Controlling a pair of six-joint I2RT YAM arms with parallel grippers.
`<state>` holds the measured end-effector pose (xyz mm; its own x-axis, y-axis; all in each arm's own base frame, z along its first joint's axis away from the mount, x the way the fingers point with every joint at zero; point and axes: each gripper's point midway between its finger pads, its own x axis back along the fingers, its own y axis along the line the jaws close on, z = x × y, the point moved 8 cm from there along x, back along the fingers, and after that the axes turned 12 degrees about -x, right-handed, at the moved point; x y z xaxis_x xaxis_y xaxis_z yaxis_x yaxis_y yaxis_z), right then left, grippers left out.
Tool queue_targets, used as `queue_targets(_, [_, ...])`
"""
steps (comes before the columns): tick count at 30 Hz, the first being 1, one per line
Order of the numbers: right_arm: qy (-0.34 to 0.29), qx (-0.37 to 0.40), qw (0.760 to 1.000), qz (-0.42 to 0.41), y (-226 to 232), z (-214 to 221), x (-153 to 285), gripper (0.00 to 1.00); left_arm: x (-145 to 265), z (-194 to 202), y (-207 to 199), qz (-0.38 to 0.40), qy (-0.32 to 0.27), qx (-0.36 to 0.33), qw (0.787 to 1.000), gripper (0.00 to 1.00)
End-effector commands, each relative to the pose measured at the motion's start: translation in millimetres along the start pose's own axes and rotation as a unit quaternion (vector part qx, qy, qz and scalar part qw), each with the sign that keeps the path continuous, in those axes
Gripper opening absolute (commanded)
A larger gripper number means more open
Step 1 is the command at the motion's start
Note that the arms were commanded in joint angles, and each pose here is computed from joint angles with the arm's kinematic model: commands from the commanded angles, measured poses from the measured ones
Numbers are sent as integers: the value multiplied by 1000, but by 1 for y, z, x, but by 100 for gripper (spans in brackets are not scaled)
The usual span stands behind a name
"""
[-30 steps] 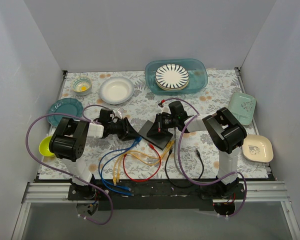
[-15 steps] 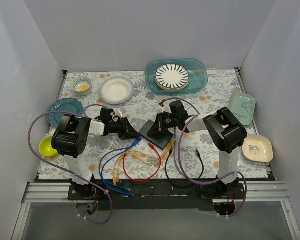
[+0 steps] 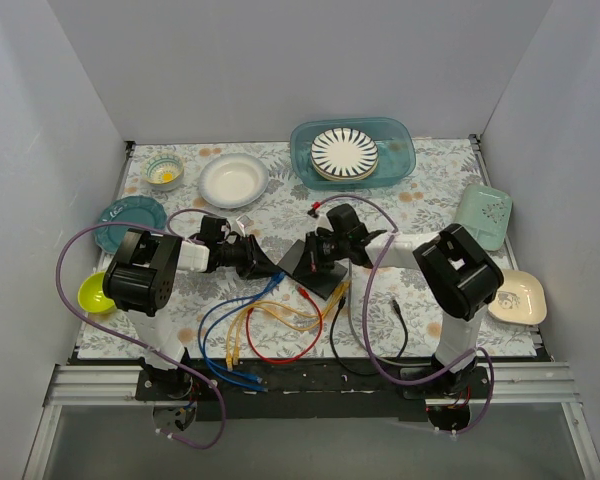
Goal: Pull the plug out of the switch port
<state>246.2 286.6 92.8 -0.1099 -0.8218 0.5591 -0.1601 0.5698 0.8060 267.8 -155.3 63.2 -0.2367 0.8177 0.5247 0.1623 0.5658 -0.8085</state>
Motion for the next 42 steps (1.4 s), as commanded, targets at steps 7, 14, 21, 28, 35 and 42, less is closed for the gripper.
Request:
queue_targets(7, [27,84,983,158,-8,22,-14,1,-3,22,26,-85,14,16,996,0])
queue_targets(14, [13,72,978,194,-13,10,-23,1,1,23,22,-87,16,8,996,0])
queue_targets(21, [13,55,979,197,-15,8,-28,1,10,33,19,-98,25,10,995,0])
queue_targets(28, [-5,66,983,169,-8,8,-21,1,20,34,15,-123,17,13,992,0])
queue_targets(35, [-72,120,984,112,34,-1,15,1,51,0,13,-241,-89,28,966,0])
queue_targets(42, [-69,61,988,121,9,-16,11,1,65,-30,-13,-195,-167,2,966,34])
